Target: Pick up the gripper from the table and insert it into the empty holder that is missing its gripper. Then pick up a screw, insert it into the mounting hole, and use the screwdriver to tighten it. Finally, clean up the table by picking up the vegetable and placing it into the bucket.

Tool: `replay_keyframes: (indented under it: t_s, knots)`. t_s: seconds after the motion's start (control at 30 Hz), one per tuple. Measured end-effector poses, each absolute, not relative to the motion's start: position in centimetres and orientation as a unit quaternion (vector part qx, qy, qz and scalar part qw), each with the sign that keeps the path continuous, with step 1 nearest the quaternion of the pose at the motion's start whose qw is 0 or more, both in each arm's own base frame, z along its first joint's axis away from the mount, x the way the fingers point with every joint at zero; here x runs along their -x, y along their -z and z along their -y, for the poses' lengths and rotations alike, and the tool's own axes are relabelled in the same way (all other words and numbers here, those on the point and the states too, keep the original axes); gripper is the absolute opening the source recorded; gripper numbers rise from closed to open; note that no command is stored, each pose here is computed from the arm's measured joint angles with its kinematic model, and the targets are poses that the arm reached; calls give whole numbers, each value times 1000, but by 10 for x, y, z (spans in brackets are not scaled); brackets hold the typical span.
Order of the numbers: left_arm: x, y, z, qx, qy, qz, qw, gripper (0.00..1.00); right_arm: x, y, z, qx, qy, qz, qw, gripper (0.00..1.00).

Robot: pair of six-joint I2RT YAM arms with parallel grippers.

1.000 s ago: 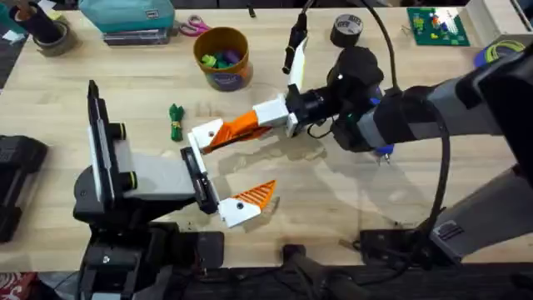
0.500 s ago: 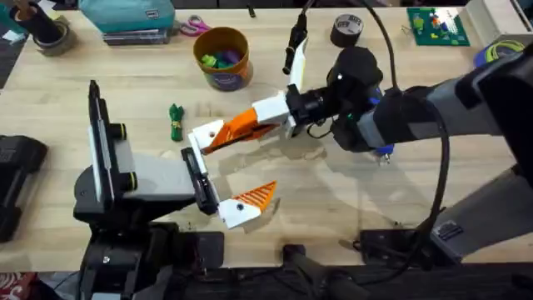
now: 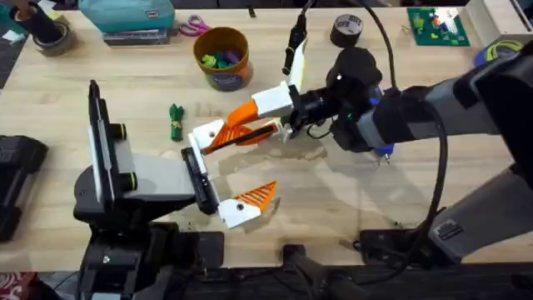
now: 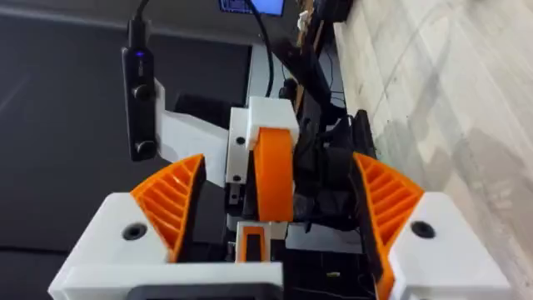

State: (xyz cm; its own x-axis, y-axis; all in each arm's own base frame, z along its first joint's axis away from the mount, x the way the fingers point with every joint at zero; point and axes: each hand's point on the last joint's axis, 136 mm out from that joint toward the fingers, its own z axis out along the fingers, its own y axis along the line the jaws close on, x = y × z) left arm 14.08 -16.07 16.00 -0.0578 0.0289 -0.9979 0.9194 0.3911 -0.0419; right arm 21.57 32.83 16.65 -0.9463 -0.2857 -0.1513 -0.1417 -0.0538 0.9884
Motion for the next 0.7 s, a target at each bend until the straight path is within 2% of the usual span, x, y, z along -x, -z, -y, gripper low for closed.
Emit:
replay_keyframes:
  t_s: [0.33,0.7]
  knots:
    - [-141,-160,161,-387,393,-612,567,985,-235,-165,-311,-113,698,705,47,995]
    - [-141,-160,161,-387,393,-612,567,986,-251,-177,-249,-58,658,750,-5,995]
